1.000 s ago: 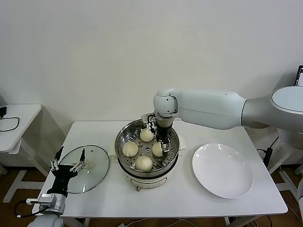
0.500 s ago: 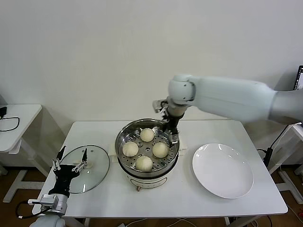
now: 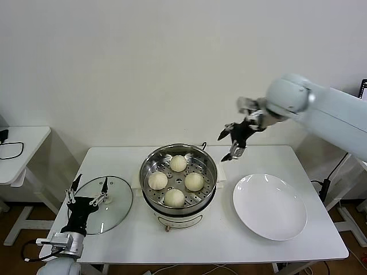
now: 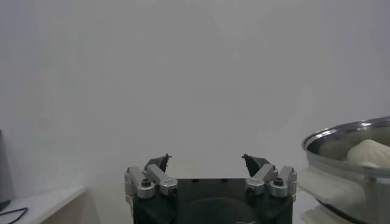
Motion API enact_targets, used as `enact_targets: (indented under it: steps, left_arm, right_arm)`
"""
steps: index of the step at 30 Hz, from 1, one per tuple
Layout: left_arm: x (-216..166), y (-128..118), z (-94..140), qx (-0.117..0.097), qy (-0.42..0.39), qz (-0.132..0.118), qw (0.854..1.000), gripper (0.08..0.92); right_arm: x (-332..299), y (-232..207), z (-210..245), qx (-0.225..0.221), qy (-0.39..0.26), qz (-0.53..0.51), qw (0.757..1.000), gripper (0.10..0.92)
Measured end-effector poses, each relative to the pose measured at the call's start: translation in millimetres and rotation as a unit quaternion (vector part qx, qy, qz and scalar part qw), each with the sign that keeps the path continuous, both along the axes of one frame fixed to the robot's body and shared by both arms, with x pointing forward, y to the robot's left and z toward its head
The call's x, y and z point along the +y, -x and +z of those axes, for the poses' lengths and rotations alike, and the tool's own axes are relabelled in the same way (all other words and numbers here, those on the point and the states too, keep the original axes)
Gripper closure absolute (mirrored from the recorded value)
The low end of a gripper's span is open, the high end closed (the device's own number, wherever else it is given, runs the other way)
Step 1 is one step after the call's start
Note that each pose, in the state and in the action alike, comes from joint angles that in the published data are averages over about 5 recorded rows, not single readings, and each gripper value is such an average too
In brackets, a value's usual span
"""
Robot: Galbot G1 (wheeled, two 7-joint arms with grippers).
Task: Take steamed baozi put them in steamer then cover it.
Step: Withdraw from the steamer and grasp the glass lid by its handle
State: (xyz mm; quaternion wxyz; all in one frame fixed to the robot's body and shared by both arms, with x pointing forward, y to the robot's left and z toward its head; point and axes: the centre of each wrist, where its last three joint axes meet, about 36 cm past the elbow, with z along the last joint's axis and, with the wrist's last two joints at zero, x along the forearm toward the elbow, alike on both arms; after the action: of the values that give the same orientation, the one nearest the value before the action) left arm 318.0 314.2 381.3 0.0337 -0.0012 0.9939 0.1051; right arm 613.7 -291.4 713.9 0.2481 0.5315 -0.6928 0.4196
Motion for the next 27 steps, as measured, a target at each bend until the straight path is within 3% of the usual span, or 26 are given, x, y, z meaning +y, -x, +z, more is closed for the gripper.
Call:
enact_targets:
  steps: [5, 10, 18, 27]
  left_arm:
    - [-9.3, -1.7, -0.5, -0.006, 0.002, -0.003, 1.000, 0.177]
    - [-20.5, -3.8, -1.2, -0.014, 0.009, -0.010, 1.000, 0.177]
    - [-31.1, -5.1, 0.3, -0.018, 0.015, -0.019, 1.000, 0.177]
    - [-39.4, -8.4, -3.9, -0.015, 0.021, -0.027, 0.999, 0.177]
  right_arm:
    - [-55.5, 23.1, -17.9, -0.078, -0.108, -0.069, 0.989, 0.200]
    - [-92.2, 47.7, -46.6, -0.156, -0.204, -0.142, 0.956, 0.200]
    - [-114.1, 84.1, -104.5, -0.254, -0.325, -0.237, 0.879, 0.200]
    - [-107.6, 139.1, -180.3, -0.315, -0.426, -0.327, 0.783, 0.200]
